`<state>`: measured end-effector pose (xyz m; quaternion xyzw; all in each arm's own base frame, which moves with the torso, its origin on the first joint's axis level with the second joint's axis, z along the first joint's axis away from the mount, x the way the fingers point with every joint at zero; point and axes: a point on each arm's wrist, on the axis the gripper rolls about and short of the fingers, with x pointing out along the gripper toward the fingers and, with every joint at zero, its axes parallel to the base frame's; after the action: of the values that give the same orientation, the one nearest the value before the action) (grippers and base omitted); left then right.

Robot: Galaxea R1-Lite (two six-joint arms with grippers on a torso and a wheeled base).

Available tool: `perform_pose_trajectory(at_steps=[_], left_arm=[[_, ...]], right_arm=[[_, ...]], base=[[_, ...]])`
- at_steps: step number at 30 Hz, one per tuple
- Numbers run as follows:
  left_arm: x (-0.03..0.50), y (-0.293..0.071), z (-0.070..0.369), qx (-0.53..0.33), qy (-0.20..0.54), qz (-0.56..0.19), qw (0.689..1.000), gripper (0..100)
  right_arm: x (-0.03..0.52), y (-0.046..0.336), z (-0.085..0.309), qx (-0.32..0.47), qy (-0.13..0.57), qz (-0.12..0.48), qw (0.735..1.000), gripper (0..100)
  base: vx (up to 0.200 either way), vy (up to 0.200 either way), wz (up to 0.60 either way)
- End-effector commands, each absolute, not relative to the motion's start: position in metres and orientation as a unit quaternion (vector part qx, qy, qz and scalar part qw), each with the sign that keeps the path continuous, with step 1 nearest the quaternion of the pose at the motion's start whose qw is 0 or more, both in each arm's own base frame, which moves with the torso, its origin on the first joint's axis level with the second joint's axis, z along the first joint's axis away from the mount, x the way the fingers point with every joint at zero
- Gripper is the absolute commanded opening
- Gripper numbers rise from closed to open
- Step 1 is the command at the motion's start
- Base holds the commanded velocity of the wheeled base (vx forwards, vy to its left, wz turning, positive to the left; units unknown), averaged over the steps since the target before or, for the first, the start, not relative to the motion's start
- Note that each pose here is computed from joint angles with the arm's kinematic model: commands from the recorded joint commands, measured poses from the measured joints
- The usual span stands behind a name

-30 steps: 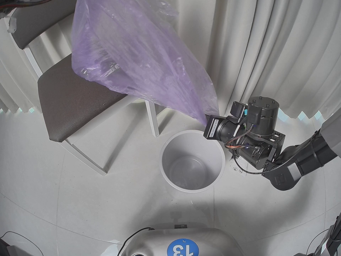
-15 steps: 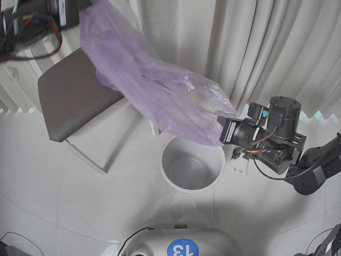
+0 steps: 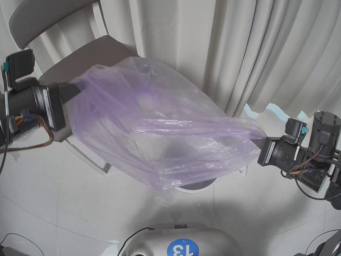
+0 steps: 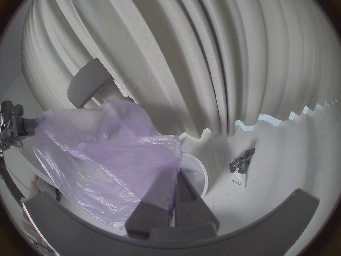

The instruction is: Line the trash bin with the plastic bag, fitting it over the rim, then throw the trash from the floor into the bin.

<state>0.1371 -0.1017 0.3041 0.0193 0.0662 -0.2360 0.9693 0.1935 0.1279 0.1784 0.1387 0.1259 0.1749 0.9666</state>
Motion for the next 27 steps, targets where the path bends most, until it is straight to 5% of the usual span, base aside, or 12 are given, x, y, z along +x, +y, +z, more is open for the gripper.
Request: perform_pose_trajectory(at_steps=[1,18,27], left_arm=[[0.127,-0.099,0.29,0.02,0.081,-0.248,0.965,0],[0.137,-0.129,0.232,0.018,0.166,-0.288,0.943,0],[0.143,-0.155,0.224,0.011,0.164,-0.319,0.933,0]], right_arm=[[0.169,0.111,0.184,0.143,0.11,0.178,0.967,0],[0.123,0.082,0.18,0.033,0.154,0.195,0.968,0],[0.117,0.084,0.18,-0.028,0.145,0.271,0.951,0]], base=[[0.0,0.0,0.0],[0.0,0.0,0.0],[0.0,0.0,0.0]])
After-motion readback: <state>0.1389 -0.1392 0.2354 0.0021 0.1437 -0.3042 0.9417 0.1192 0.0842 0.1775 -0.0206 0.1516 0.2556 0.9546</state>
